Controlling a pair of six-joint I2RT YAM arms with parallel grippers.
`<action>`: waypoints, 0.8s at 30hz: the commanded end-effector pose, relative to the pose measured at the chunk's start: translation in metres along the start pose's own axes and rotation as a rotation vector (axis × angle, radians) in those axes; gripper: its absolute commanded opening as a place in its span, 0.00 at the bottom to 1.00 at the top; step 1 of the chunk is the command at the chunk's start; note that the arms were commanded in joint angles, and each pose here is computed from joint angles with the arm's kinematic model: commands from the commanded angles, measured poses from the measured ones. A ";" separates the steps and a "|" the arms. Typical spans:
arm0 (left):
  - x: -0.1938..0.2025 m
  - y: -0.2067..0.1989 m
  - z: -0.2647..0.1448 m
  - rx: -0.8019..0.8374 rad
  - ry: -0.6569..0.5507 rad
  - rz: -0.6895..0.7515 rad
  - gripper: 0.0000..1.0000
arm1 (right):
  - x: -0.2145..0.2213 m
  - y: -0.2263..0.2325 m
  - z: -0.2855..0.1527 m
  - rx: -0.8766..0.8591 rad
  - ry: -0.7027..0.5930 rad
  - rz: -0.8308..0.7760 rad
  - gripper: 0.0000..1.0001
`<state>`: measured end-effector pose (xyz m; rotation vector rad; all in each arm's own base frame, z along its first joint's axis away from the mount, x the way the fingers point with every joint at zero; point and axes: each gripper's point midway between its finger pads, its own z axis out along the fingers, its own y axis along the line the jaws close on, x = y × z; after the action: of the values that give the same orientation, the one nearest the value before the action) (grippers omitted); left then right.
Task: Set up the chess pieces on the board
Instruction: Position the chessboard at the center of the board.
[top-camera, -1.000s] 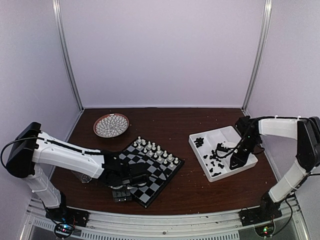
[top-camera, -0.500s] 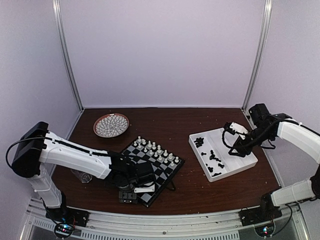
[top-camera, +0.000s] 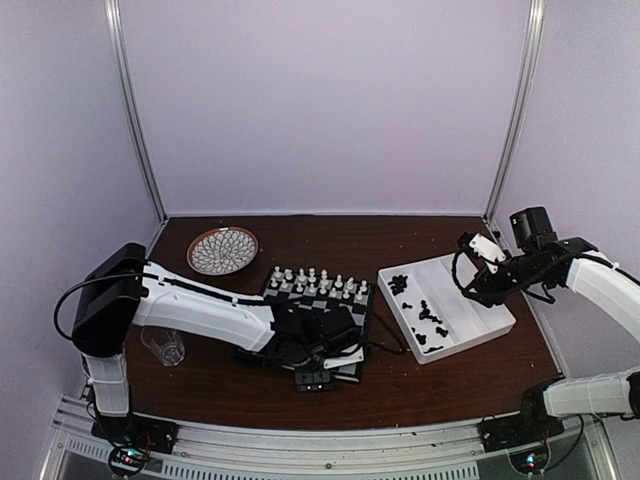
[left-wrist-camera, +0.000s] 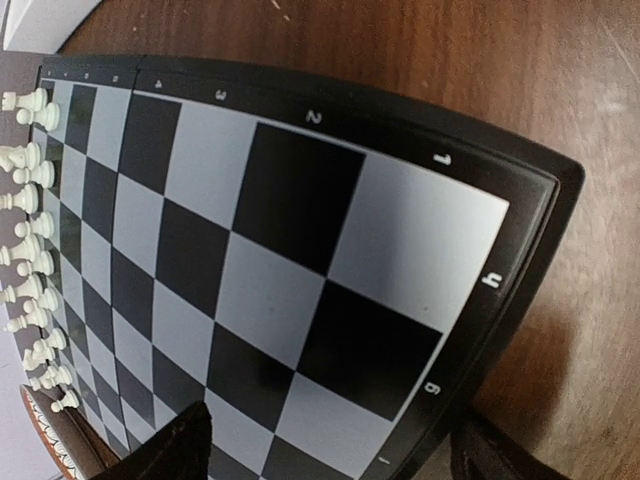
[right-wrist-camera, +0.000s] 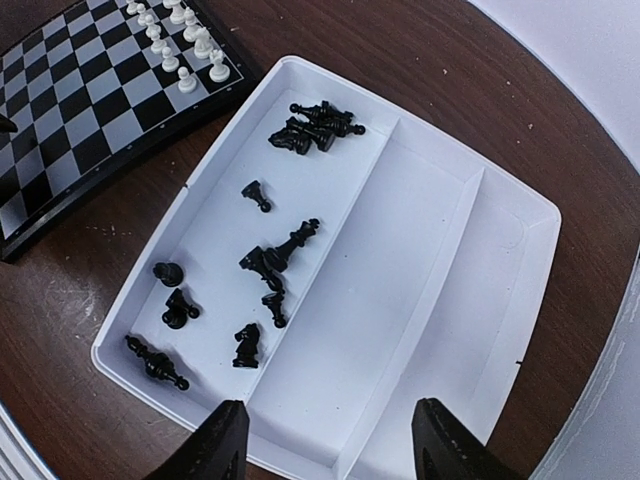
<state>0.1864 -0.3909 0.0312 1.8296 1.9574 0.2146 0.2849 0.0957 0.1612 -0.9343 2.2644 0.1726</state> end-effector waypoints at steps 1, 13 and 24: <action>-0.025 0.002 0.017 -0.028 -0.072 -0.099 0.83 | -0.001 -0.010 -0.002 0.052 -0.011 0.009 0.59; -0.030 0.000 -0.039 0.135 -0.144 -0.255 0.85 | 0.002 -0.005 0.008 0.011 0.008 0.004 0.59; 0.054 0.124 -0.041 0.005 0.016 -0.966 0.86 | -0.013 0.049 0.013 -0.149 0.050 -0.249 0.53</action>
<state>0.2555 -0.3542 0.1031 1.0466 2.4259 -0.0898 0.2811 0.1084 0.1503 -1.0411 2.2618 0.1916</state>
